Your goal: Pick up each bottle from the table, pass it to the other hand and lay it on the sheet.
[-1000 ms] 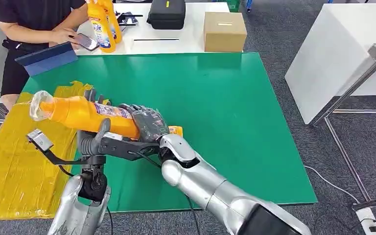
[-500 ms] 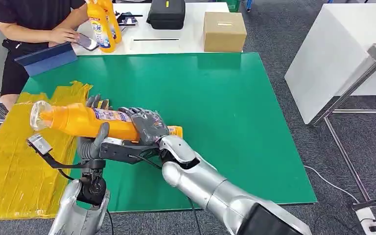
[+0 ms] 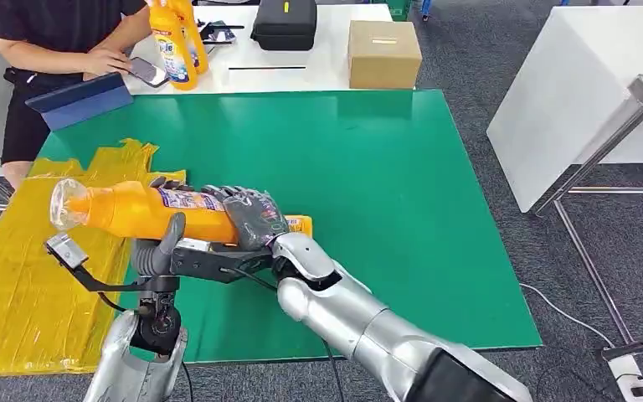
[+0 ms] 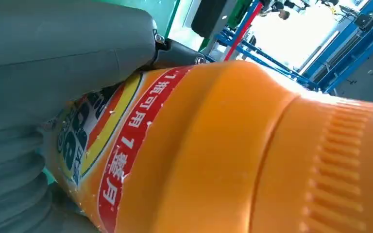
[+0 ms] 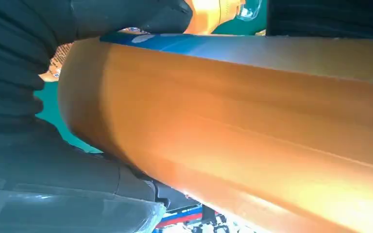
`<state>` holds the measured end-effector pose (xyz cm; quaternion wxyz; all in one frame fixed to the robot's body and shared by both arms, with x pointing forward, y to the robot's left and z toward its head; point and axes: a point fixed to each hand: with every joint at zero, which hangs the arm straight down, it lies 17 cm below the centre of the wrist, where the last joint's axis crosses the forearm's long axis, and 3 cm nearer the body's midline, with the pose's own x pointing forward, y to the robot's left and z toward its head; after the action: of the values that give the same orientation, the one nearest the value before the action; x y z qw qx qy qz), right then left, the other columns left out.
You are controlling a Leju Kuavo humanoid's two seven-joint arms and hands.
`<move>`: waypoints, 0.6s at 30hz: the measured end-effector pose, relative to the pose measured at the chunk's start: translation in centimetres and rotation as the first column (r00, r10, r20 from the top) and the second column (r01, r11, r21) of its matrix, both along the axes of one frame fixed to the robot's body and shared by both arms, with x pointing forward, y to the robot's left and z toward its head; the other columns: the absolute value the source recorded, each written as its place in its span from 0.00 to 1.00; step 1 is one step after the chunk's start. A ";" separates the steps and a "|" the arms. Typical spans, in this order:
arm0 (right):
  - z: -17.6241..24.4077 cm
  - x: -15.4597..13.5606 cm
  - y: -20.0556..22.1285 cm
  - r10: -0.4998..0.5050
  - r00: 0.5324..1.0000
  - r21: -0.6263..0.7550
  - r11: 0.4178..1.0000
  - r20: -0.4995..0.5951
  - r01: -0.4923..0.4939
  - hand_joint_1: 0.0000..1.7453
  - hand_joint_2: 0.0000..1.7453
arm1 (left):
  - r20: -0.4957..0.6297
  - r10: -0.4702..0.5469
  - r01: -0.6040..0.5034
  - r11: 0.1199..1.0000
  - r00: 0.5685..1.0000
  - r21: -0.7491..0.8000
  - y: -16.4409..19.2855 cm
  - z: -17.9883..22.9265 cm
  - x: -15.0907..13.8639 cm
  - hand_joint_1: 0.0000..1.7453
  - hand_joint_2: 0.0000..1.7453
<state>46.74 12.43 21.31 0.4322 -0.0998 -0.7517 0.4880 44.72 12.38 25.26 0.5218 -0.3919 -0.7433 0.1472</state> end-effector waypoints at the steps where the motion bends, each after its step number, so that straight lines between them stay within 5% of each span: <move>1: 0.0 0.0 0.0 0.000 1.000 -0.001 1.000 0.001 0.000 1.00 1.00 | 0.000 0.000 0.000 1.000 1.000 -0.001 0.0 0.0 0.0 1.00 1.00; 17: 0.0 0.2 -0.2 -0.005 1.000 0.001 1.000 0.002 0.005 1.00 1.00 | -0.003 -0.007 0.007 1.000 1.000 -0.010 0.0 0.2 0.1 1.00 1.00; 18: 0.0 0.3 -0.3 -0.006 1.000 0.002 1.000 0.002 0.006 0.40 1.00 | -0.002 -0.007 0.007 1.000 1.000 -0.011 0.0 0.2 0.1 1.00 1.00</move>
<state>47.01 12.16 21.32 0.4331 -0.1020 -0.7523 0.4859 44.86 12.37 25.49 0.5209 -0.3971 -0.7406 0.1498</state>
